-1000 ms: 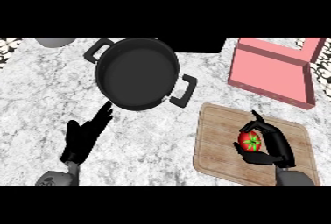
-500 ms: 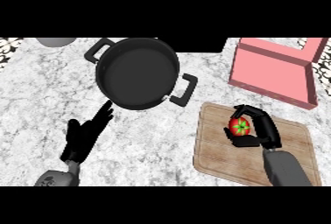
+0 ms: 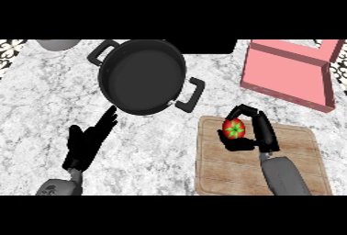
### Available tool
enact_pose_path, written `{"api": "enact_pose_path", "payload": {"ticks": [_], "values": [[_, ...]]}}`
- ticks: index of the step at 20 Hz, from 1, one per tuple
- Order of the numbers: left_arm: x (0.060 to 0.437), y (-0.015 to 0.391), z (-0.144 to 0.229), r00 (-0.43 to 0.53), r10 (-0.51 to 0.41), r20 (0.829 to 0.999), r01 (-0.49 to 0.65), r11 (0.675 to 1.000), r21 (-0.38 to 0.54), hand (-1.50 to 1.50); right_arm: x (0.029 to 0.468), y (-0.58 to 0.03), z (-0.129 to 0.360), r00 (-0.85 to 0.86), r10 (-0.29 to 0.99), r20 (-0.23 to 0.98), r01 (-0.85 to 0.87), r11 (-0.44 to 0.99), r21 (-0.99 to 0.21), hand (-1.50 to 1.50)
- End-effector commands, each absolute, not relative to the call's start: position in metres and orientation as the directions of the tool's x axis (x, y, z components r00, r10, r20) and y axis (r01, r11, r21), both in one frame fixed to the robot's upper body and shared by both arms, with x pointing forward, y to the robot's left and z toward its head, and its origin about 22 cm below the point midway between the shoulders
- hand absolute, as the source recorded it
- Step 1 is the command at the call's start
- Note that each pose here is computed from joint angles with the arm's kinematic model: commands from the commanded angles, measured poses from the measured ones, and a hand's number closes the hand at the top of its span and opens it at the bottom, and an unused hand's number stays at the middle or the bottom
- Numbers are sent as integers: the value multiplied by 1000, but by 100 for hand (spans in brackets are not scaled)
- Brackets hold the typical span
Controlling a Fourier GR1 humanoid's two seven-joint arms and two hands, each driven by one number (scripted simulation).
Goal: Pick the tomato from the cutting board and place it in the pot
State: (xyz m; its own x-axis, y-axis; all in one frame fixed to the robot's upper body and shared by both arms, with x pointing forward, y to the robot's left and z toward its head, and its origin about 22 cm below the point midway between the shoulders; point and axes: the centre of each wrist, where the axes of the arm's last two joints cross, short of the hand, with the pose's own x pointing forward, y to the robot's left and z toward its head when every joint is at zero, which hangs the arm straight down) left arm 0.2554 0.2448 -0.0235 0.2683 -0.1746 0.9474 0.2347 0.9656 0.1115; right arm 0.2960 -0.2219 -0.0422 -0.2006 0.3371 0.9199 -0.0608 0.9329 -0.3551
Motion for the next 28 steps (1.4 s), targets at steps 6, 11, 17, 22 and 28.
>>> {"api": "enact_pose_path", "payload": {"ticks": [6, 11, 17, 22, 28], "values": [[243, 243, -42, 271, -165, 948, 228, 968, 103, 0, 294, -192, 26, -314, 526, 791, 34, 838, -544, 150], [261, 249, -10, 250, -162, 955, 238, 966, 102, 0, 308, -161, 91, -298, 590, 750, 78, 798, -597, 150], [260, 253, -27, 276, -169, 946, 244, 965, 101, 0, 350, -116, 157, -280, 660, 698, 75, 739, -669, 150], [263, 233, -22, 262, -168, 950, 239, 965, 105, 0, 368, -71, 161, -259, 728, 634, 5, 658, -753, 150], [265, 242, -12, 252, -185, 950, 270, 956, 115, 0, 399, -37, 175, -222, 806, 548, -39, 555, -831, 150]]}}
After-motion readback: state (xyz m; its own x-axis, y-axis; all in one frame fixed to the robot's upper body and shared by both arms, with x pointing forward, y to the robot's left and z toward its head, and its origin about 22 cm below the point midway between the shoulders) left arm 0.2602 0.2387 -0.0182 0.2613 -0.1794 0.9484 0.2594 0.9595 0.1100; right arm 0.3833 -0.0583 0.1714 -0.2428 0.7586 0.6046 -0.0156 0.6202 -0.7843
